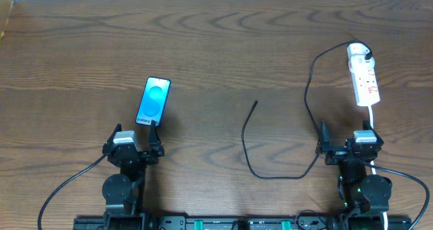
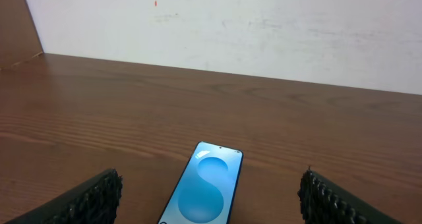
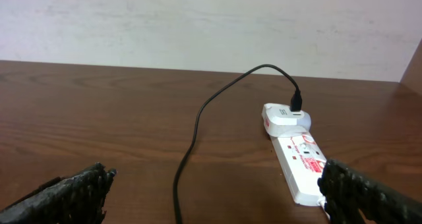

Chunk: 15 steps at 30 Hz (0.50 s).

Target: Plug charger to phone and switch on socket

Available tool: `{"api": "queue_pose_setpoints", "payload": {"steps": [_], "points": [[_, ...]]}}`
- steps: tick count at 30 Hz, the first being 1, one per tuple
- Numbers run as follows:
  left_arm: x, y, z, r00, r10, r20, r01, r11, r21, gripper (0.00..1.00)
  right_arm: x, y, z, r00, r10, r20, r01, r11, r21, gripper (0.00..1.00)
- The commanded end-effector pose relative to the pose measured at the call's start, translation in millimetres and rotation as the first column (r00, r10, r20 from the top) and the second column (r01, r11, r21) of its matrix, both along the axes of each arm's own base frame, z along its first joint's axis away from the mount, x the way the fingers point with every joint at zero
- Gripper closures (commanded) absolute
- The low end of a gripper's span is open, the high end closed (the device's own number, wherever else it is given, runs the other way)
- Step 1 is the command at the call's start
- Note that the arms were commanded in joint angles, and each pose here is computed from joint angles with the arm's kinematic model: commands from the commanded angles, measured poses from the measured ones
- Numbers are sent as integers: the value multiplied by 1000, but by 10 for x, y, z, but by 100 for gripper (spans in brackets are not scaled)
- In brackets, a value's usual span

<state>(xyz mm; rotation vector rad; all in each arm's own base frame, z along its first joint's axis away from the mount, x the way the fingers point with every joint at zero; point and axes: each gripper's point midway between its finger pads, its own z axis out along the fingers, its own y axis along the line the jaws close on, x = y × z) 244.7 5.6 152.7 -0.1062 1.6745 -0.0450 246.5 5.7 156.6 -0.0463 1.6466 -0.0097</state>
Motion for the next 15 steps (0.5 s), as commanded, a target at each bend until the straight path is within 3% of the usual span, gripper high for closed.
{"api": "queue_pose_setpoints", "payload": {"steps": [1,15], "points": [[-12,51,-174,998,29,-53,-29,1000,-5,14,-2,-30,-7,1000,-14,-1,14,1000,-12,1],[-10,25,-169,999,15,-51,-15,1000,-11,14,-2,-30,-7,1000,-14,-1,14,1000,-12,1]]}}
